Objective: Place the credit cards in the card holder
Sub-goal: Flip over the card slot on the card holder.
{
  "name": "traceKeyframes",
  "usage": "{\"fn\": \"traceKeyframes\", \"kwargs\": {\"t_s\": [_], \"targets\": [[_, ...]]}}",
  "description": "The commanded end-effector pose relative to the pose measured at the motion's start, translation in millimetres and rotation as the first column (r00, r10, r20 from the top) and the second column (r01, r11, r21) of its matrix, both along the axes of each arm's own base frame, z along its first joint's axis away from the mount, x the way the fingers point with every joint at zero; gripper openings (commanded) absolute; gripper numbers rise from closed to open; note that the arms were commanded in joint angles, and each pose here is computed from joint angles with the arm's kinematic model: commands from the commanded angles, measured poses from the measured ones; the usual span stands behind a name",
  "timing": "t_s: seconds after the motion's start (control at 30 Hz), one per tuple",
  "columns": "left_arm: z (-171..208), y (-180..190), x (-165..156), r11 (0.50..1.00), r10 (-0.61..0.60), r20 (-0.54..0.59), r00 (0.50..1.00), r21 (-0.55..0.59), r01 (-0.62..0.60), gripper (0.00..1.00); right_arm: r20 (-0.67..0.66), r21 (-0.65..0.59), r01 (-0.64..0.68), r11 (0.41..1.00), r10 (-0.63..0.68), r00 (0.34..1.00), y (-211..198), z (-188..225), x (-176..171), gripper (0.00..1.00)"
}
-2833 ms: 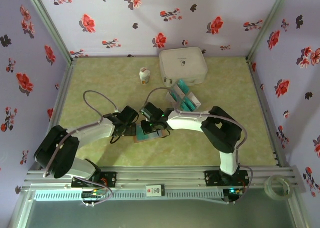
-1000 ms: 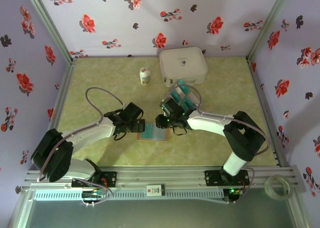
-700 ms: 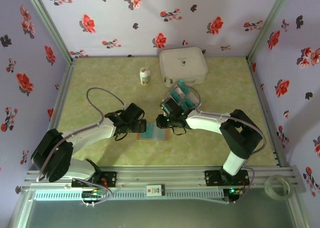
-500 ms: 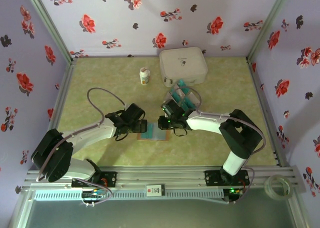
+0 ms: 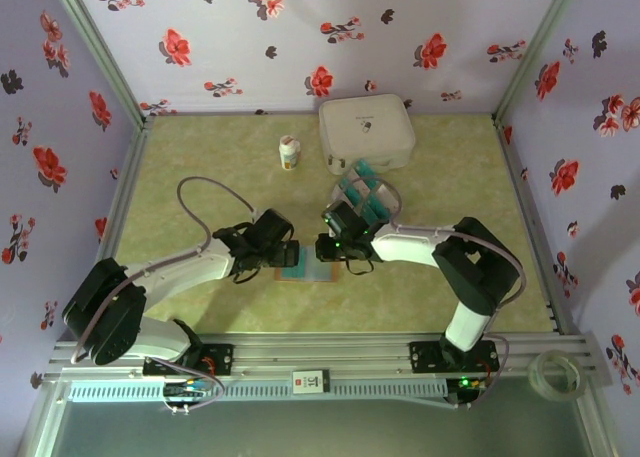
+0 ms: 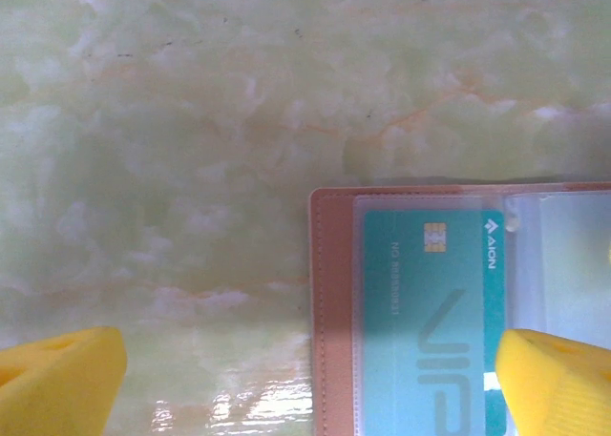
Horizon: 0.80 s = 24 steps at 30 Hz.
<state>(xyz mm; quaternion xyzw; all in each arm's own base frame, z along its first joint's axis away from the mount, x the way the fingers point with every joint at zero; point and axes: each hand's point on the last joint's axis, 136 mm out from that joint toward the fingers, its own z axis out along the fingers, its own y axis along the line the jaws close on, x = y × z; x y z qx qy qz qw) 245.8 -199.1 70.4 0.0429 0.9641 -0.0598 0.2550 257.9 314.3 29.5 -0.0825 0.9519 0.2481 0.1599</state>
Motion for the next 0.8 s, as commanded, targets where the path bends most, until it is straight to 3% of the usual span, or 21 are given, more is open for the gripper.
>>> {"fn": "traceKeyframes", "kwargs": {"t_s": [0.0,0.77], "targets": [[-9.3,-4.6,-4.3,1.000,-0.010,-0.015,1.000,-0.003,0.010,1.00,-0.042,0.030,0.009,1.000,-0.008,0.999,5.3,-8.7,-1.3,0.16],[-17.6,-27.3,-24.2,0.985,-0.136,0.051,0.989,-0.097,0.140,1.00,-0.070,0.061,0.018,0.998,-0.013,0.997,12.9,-15.7,-3.9,0.14]]}}
